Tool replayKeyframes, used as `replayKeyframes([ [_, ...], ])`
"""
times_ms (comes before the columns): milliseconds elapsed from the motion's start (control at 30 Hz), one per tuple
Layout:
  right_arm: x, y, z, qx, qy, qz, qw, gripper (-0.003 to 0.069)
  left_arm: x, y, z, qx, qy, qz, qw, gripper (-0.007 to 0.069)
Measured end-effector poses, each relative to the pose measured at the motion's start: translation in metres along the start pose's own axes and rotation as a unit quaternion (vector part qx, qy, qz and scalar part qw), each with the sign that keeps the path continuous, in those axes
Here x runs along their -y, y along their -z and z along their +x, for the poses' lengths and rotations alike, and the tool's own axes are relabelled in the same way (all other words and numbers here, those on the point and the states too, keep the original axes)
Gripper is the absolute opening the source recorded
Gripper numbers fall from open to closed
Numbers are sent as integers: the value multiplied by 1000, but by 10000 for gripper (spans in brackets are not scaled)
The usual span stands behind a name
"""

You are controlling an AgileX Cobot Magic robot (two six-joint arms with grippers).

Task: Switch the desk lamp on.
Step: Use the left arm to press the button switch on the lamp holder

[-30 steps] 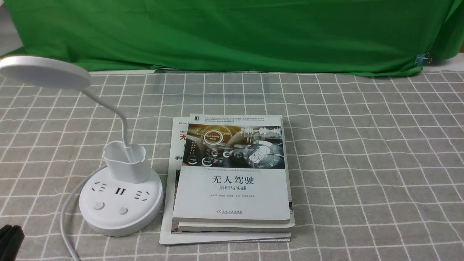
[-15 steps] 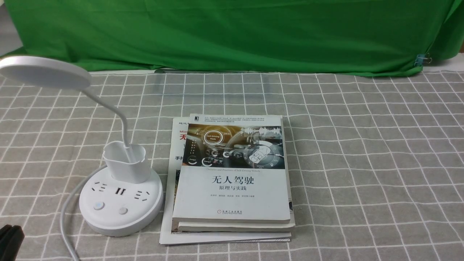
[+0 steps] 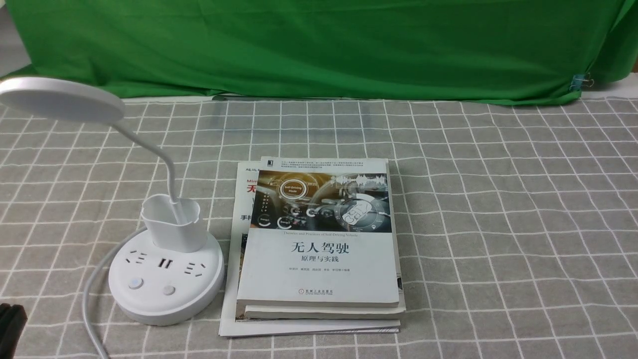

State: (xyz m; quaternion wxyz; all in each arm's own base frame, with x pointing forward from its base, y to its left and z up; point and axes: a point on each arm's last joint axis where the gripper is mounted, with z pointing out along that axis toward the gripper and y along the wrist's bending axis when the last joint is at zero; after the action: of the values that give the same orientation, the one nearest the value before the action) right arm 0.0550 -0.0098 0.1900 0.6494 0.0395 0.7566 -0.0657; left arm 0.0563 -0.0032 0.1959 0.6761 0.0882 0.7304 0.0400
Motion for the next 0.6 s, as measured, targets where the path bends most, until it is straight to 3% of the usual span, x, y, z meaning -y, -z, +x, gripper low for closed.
replayKeyframes([
  [233,0,0,0,0,0,0,1000,245,-3,3,-23,128,1,-18,992,18],
  [600,0,0,0,0,0,0,1000,245,-4,4,-25,141,1,-20,990,18],
])
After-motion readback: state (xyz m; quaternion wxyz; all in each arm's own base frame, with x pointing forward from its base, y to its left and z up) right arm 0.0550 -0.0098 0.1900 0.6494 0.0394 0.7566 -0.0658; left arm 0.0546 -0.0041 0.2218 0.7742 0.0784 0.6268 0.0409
